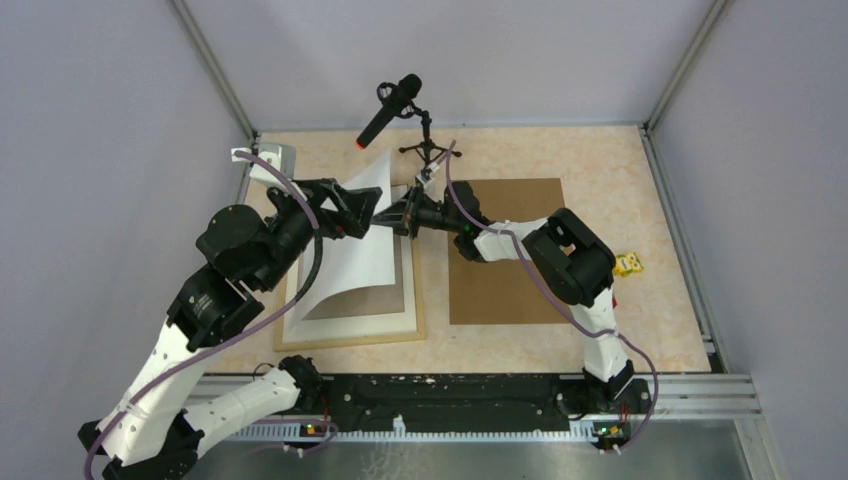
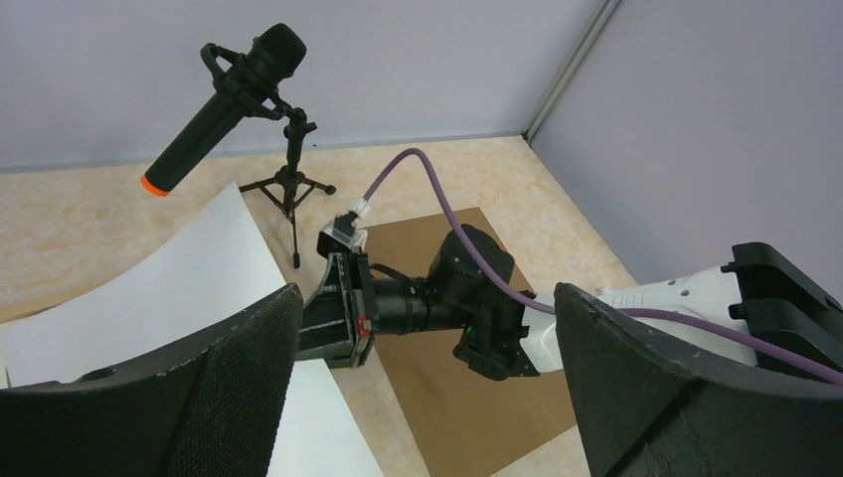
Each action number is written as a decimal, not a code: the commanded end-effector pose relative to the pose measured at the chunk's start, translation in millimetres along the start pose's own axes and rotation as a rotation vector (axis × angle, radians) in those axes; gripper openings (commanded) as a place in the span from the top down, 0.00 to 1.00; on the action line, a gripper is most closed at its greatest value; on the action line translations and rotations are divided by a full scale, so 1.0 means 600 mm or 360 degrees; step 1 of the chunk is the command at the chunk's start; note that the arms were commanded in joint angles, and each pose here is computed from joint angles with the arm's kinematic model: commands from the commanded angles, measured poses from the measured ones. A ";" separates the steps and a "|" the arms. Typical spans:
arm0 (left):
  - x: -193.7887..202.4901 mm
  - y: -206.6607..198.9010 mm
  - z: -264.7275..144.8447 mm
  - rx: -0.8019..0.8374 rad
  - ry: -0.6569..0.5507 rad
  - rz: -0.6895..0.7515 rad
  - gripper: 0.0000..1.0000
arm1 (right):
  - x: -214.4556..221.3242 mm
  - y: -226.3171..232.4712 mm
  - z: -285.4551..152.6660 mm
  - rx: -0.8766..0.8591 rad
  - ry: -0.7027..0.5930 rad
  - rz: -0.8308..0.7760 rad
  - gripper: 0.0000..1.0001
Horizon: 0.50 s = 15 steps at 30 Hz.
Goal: Put the photo into the frame
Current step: Turn over the photo from the photo frame.
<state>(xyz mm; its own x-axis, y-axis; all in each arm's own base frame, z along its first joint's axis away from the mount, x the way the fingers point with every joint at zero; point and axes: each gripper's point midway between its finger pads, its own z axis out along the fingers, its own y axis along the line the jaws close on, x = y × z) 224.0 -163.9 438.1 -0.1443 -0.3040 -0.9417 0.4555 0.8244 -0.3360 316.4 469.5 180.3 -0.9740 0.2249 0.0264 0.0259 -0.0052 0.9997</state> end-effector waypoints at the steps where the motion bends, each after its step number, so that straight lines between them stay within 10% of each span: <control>1: -0.025 -0.005 -0.004 0.0020 -0.0089 -0.0009 0.01 | 0.012 0.129 0.037 -0.0218 0.0064 -0.0201 1.00; 15: -0.047 -0.001 -0.019 -0.0003 -0.0143 0.0002 0.01 | 0.068 0.250 0.132 -0.0350 0.0212 -0.0394 1.00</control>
<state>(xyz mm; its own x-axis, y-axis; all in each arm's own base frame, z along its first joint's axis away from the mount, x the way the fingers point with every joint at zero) 220.7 -157.5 443.0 -0.1261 -0.3169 -0.9400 0.4487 0.8269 -0.3389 299.6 540.5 334.0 -0.9690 0.1377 -0.2049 -0.2296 -0.1977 0.9530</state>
